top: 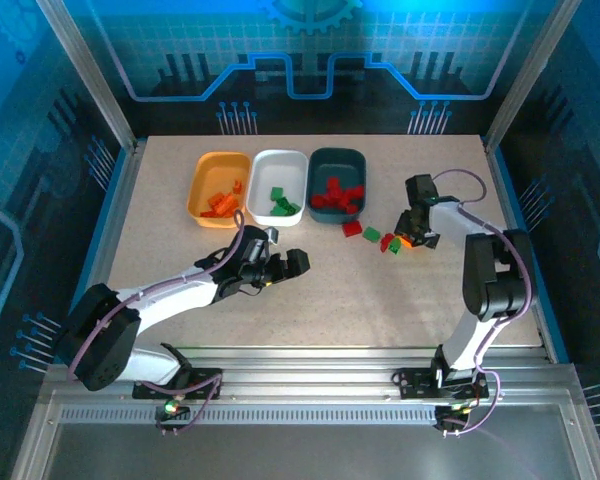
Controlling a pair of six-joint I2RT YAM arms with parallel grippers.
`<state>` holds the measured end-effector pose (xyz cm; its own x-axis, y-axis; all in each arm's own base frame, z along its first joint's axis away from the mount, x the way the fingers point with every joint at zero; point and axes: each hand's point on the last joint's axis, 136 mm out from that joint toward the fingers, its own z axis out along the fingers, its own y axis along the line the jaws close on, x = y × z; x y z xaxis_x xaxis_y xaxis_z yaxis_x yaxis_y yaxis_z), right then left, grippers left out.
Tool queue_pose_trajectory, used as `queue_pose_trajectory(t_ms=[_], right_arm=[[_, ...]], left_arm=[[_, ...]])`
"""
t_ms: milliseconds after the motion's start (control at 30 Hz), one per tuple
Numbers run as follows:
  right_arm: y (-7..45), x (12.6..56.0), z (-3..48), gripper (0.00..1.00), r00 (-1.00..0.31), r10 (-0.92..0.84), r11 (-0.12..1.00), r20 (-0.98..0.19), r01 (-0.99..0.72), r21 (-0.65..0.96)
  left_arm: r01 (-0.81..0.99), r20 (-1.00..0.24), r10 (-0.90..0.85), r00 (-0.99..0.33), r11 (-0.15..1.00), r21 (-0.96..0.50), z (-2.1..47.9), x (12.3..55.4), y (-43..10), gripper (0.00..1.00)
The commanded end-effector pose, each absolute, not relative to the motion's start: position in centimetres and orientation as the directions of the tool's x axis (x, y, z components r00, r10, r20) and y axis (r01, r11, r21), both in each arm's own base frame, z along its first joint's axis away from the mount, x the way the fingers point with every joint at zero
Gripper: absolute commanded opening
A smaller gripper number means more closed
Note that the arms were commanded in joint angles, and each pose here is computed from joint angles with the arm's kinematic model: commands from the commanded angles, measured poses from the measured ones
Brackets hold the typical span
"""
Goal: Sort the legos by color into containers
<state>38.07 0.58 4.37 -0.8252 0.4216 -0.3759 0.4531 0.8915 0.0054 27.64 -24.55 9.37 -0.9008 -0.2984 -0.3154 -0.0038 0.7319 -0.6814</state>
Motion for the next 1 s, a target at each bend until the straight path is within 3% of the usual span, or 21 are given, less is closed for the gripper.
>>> queue_pose_trajectory(t_ms=[0,400,633,800,967], right_arm=[[1.1,36.8,4.1,0.65,-0.854,0.374,0.908,-0.363,0.417,-0.045],[4.3,34.0,4.4,0.65,-0.879,0.319,0.94,-0.354,0.341,0.0],[2.8,35.4,5.5,0.69,-0.874,0.298,0.935,-0.384,0.348,-0.064],[2.0,36.2,4.1,0.69,-0.903,0.284,0.931,-0.321,0.34,-0.134],[1.1,36.7,3.1,0.69,-0.889,0.356,0.919,-0.288,0.389,-0.066]], left_arm=[[0.022,-0.34,-0.292,-0.894,0.729,-0.684,9.9,27.6,-24.6,0.99],[0.02,-0.336,-0.292,-0.895,0.727,-0.687,9.7,27.8,-24.9,0.99],[0.027,-0.339,-0.288,-0.896,0.726,-0.688,10.0,27.7,-24.8,0.99],[0.028,-0.34,-0.289,-0.895,0.725,-0.689,10.1,27.6,-24.9,0.99],[0.026,-0.343,-0.285,-0.895,0.734,-0.678,10.0,27.5,-24.6,0.99]])
